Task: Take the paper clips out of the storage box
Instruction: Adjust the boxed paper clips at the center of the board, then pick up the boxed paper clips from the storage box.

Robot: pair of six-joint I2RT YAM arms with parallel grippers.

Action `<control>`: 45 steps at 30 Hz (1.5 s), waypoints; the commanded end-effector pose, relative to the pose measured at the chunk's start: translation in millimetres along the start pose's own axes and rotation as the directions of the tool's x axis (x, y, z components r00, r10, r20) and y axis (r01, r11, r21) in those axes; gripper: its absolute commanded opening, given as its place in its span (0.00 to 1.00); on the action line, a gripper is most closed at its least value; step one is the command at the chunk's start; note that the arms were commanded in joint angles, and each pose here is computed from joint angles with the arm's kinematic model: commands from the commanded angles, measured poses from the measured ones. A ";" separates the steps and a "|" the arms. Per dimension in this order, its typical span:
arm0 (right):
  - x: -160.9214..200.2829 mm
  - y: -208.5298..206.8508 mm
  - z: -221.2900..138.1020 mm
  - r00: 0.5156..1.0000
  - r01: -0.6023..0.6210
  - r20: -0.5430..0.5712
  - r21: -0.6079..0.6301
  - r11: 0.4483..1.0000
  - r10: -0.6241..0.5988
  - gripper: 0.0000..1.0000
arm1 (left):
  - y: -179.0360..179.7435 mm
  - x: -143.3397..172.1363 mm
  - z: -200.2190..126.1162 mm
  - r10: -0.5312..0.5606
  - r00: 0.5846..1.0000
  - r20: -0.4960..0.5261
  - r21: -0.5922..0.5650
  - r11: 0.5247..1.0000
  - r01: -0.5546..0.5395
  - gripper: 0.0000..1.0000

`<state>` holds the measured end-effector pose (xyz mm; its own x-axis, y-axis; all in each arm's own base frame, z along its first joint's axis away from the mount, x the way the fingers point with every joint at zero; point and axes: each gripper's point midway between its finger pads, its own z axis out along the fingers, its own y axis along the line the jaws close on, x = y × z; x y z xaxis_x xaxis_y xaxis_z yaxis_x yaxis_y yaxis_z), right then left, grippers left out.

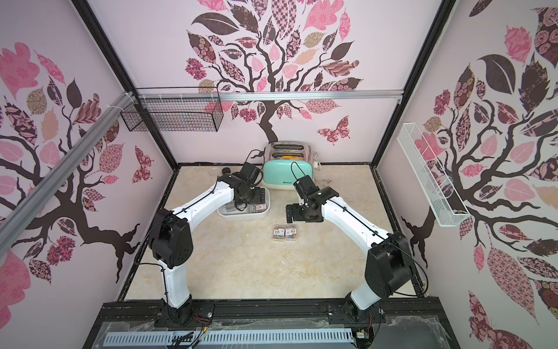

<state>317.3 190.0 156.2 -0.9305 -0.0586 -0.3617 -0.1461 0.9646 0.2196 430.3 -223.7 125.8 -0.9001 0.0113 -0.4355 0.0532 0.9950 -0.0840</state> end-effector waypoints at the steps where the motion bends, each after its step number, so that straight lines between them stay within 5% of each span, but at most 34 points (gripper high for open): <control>1: -12.7 5.7 -27.1 0.997 0.014 0.070 -0.030 0.999 -0.012 0.99 | 11.6 4.0 13.5 0.034 0.999 -0.042 -0.067 0.997 -0.037 0.85; 11: -10.9 6.0 -24.7 0.998 0.015 0.067 -0.035 0.999 -0.013 0.99 | 26.3 19.9 44.4 0.024 0.994 -0.103 -0.117 0.993 -0.036 0.70; 27: -10.7 6.5 -22.1 0.998 0.009 0.063 -0.040 0.999 -0.006 0.99 | 28.8 34.6 73.0 -0.004 0.989 -0.146 -0.101 0.995 -0.011 0.59; 39: -10.7 7.9 -20.7 0.998 0.006 0.062 -0.048 0.999 -0.003 0.97 | 27.6 30.4 67.7 -0.017 0.993 -0.119 -0.084 0.996 0.007 0.26; 45: -12.5 12.6 -20.9 0.998 0.011 0.065 -0.071 0.997 -0.007 0.97 | 19.5 13.8 46.1 -0.022 0.998 -0.057 -0.034 0.999 0.020 0.21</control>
<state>316.0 194.4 163.9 -0.9243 -0.0624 -0.3766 -0.1656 0.9545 0.2482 432.3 -203.9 50.2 -0.9464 0.0128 -0.3228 0.0169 0.9998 -0.0099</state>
